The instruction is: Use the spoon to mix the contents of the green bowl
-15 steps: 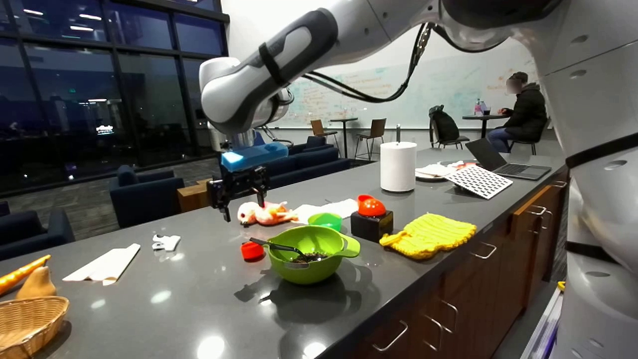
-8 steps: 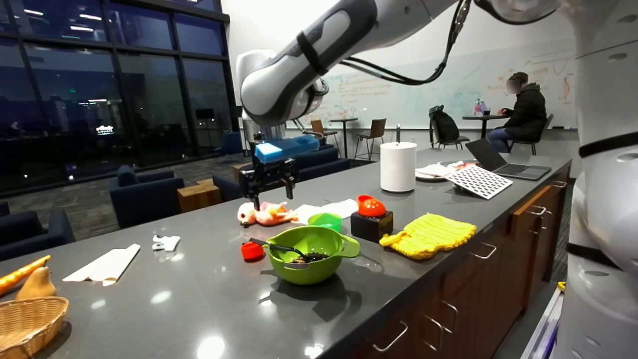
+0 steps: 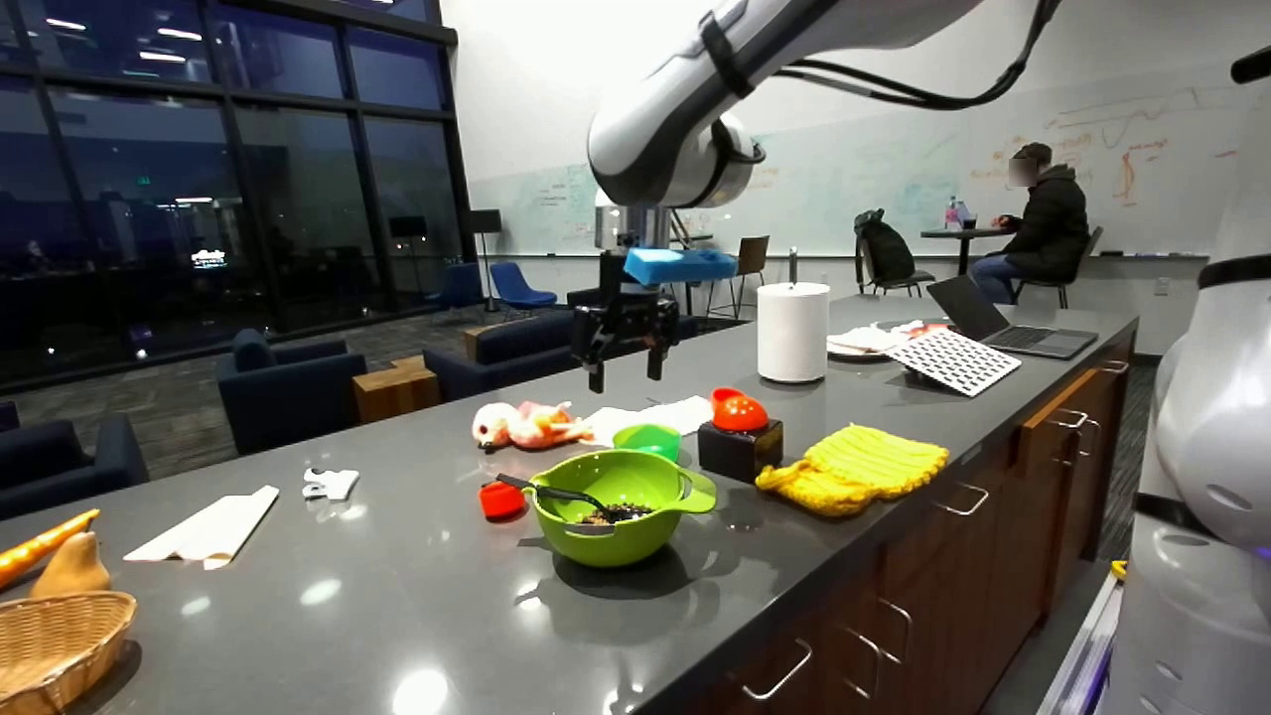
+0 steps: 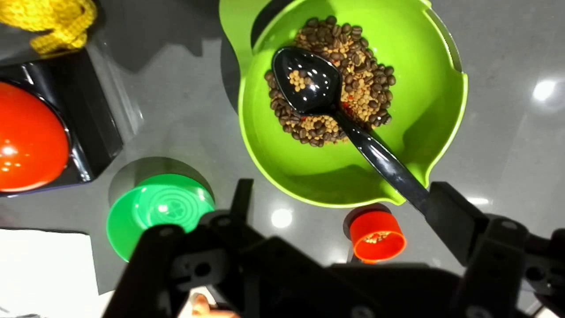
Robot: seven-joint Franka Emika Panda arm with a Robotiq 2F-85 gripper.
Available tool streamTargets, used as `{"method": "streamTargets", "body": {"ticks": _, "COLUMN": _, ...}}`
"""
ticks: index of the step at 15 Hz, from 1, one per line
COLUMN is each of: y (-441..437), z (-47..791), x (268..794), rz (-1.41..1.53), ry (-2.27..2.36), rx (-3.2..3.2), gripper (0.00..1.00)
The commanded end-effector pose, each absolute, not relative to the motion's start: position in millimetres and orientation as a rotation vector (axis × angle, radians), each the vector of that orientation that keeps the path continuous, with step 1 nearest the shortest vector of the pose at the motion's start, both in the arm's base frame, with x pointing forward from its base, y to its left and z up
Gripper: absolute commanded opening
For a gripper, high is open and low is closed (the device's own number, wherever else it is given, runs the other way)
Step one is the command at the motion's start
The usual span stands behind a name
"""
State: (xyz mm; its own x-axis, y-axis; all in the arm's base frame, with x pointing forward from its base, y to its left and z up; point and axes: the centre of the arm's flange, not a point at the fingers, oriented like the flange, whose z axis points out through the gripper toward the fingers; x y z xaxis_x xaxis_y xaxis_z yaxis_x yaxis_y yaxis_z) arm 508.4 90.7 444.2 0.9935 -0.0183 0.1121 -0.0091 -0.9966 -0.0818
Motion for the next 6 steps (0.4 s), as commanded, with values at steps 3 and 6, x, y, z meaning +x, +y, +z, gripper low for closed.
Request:
{"method": "streamTargets", "body": {"ticks": 3, "y": 62.7, "z": 453.0, "x": 489.0, "rz": -0.189, "ry": 0.076, "rx": -3.047, "gripper": 1.0}}
{"method": "streamTargets", "body": {"ticks": 6, "y": 53.5, "z": 456.9, "x": 477.5, "rz": -0.197, "ry": 0.1, "rx": -3.046, "gripper": 1.0}}
